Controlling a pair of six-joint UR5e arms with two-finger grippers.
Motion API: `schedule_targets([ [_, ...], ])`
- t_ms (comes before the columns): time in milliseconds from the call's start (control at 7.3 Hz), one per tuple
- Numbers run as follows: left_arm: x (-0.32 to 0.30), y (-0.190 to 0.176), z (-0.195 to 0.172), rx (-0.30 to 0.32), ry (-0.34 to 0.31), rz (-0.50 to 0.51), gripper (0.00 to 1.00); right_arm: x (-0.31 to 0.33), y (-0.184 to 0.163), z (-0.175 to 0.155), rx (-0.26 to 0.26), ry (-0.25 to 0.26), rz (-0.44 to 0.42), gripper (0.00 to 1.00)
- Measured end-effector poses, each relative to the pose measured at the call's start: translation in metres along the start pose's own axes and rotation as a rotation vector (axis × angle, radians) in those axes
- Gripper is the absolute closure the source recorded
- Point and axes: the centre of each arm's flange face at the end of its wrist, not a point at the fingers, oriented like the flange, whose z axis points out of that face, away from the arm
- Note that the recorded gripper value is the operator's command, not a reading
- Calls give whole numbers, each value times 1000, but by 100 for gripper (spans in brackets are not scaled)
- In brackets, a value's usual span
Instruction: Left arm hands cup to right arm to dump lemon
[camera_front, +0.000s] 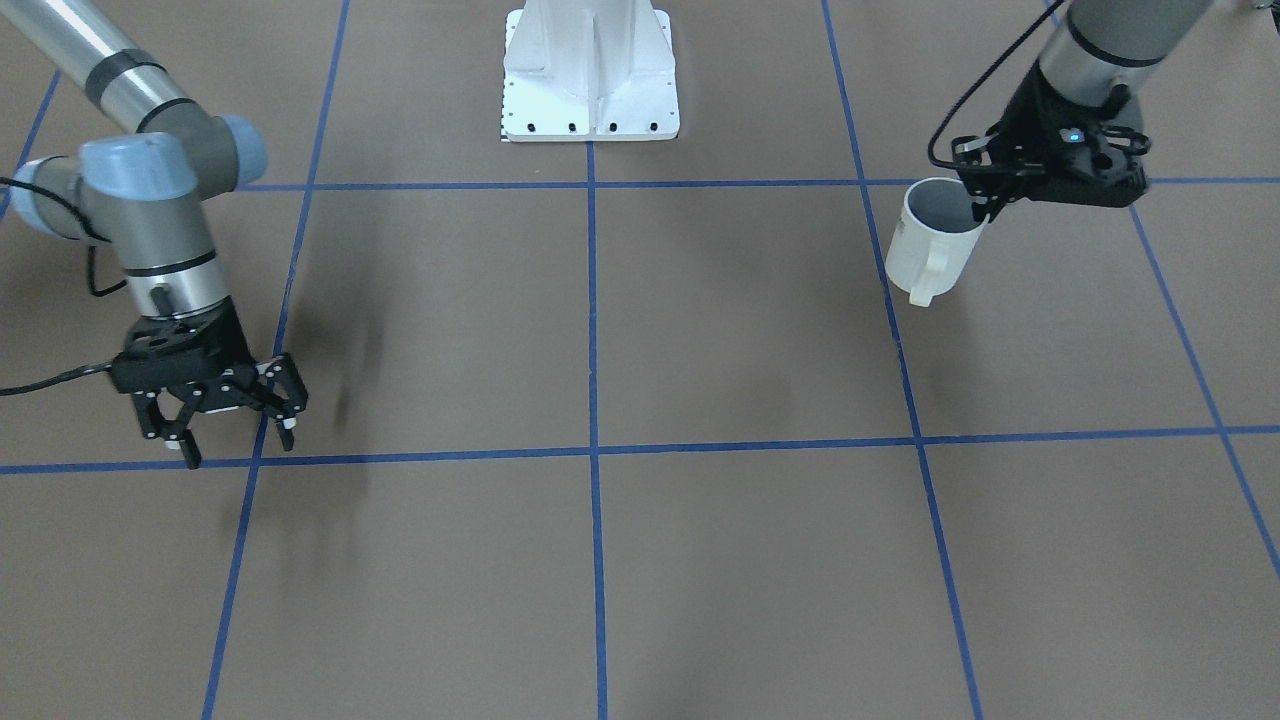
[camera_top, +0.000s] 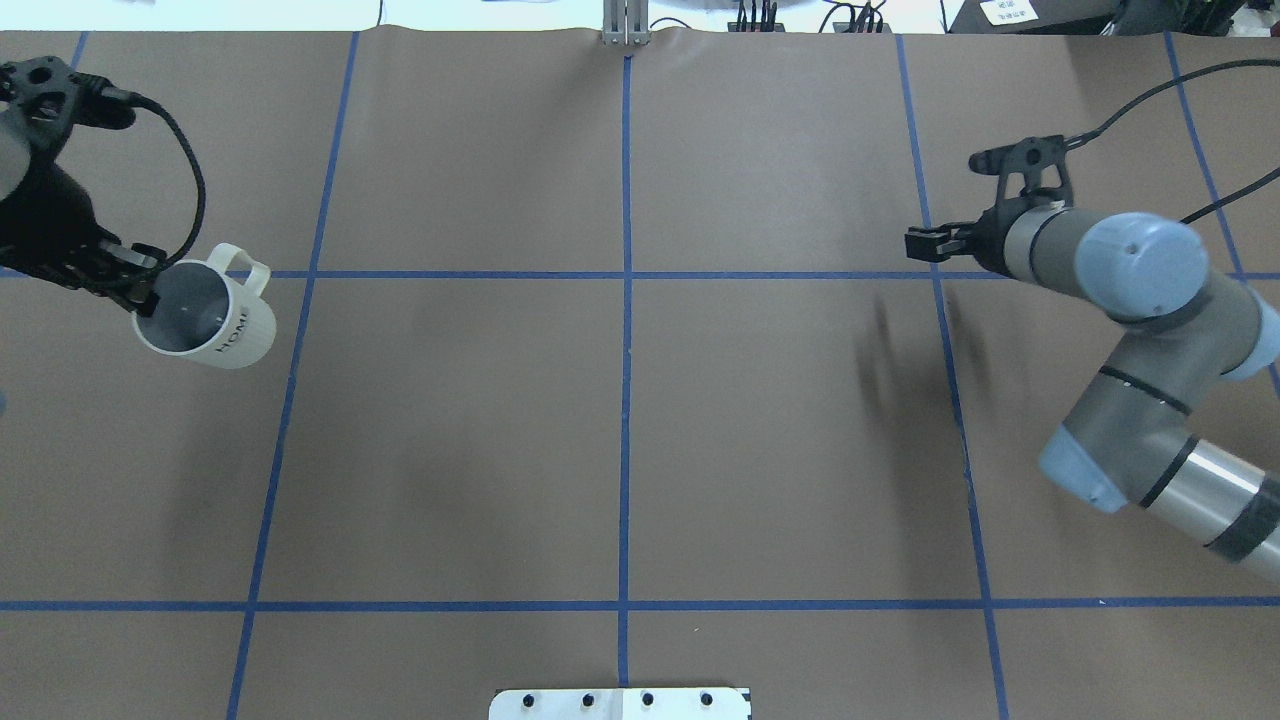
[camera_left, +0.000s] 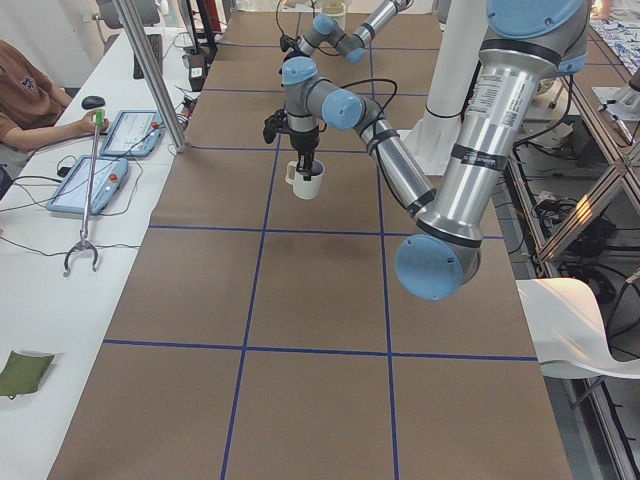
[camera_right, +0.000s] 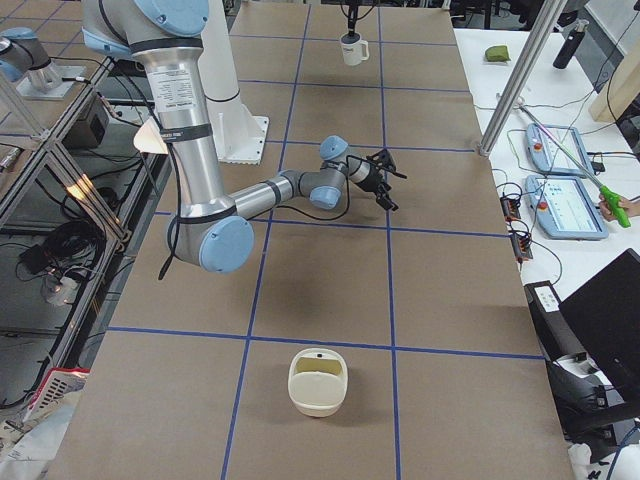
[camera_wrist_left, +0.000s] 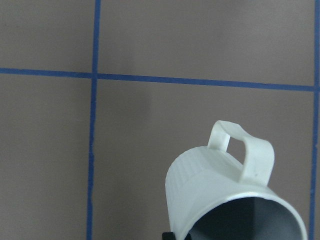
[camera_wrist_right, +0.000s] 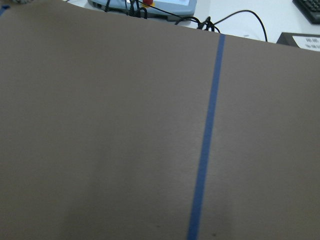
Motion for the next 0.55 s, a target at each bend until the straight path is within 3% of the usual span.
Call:
schedule_targets([
  [548, -125, 21, 21, -39, -17, 103, 100, 182, -22, -74, -188, -67, 37, 0],
])
